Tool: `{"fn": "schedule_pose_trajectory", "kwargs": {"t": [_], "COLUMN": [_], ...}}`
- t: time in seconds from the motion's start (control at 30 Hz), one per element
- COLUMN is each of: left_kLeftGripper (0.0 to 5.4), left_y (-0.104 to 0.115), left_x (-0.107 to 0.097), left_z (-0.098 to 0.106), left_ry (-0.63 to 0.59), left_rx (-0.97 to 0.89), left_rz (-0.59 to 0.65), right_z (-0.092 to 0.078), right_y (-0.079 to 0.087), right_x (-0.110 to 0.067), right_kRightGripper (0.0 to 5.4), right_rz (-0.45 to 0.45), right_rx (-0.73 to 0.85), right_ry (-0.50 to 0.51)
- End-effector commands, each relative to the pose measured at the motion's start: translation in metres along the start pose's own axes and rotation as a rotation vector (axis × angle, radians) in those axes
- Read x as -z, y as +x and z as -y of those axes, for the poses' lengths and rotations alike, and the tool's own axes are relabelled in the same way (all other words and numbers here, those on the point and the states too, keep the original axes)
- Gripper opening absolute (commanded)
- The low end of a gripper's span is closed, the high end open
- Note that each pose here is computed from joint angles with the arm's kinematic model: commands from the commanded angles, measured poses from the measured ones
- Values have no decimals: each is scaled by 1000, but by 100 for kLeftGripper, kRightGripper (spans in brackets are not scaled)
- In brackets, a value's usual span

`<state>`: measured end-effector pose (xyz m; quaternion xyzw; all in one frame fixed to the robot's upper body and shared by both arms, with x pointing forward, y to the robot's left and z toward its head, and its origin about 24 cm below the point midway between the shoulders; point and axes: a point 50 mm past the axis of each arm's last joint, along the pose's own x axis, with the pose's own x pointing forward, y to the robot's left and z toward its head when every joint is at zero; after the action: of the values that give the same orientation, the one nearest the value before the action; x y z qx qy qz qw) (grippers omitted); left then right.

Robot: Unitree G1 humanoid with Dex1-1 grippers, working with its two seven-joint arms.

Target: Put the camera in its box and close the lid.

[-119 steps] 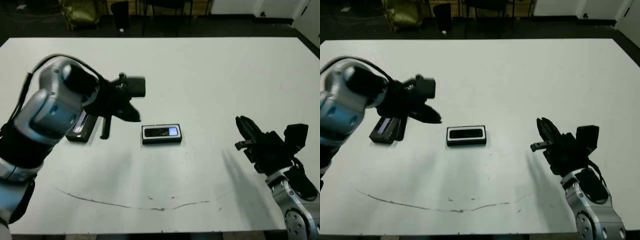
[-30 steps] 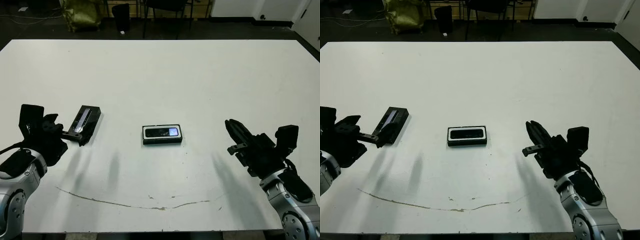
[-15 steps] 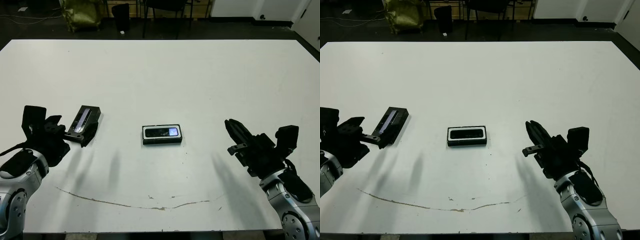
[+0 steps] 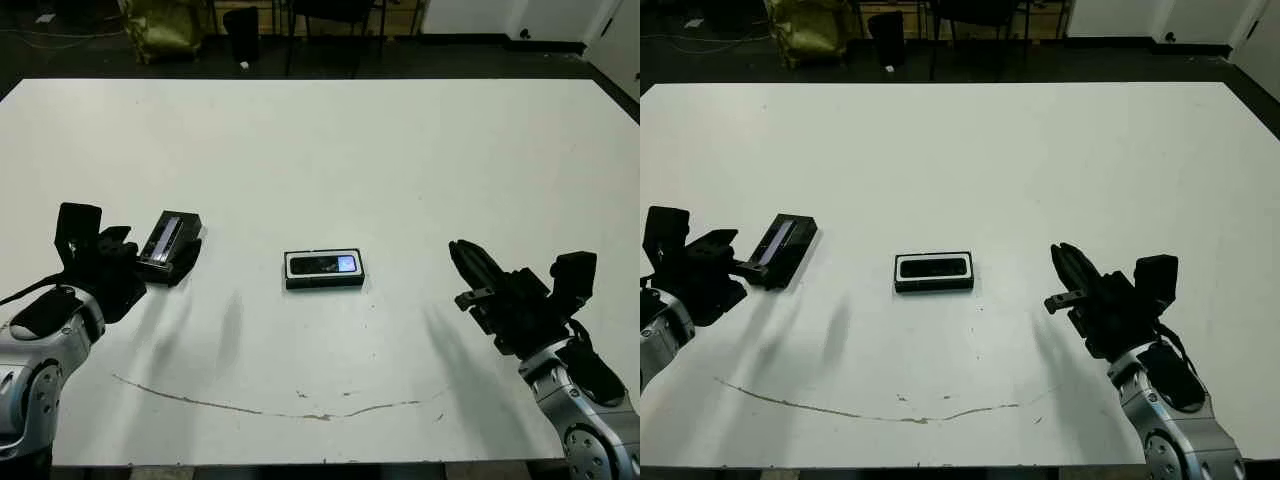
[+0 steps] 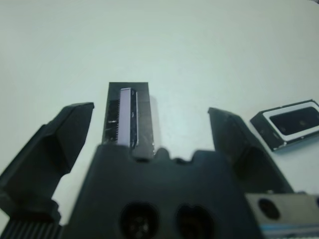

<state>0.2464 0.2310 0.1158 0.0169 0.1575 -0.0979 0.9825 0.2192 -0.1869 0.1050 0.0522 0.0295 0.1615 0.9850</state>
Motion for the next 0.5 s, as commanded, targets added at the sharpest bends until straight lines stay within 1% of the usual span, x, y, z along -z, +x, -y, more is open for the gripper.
{"fn": "schedule_pose_trajectory", "kwargs": {"t": [0.03,0.2,0.33,0.5], "left_kLeftGripper": [538,538,538,538], "left_y": [3,8,13,17], "left_x": [6,8,10,13], "left_z": [-3,-6,-10,-14], "left_ry": [0,19,8,20], "left_rx": [-4,-14,-10,-15], "left_rz": [-46,-67,-82,-108], "right_z": [1,1,1,2], "right_y": [-3,-3,-3,-4], "right_x": [2,2,3,4], "right_kRightGripper": [0,0,0,0], "right_rz": [-28,-23,-26,-25], "right_rx": [15,12,23,25], "right_ry": [-2,11,-20,-2]}}
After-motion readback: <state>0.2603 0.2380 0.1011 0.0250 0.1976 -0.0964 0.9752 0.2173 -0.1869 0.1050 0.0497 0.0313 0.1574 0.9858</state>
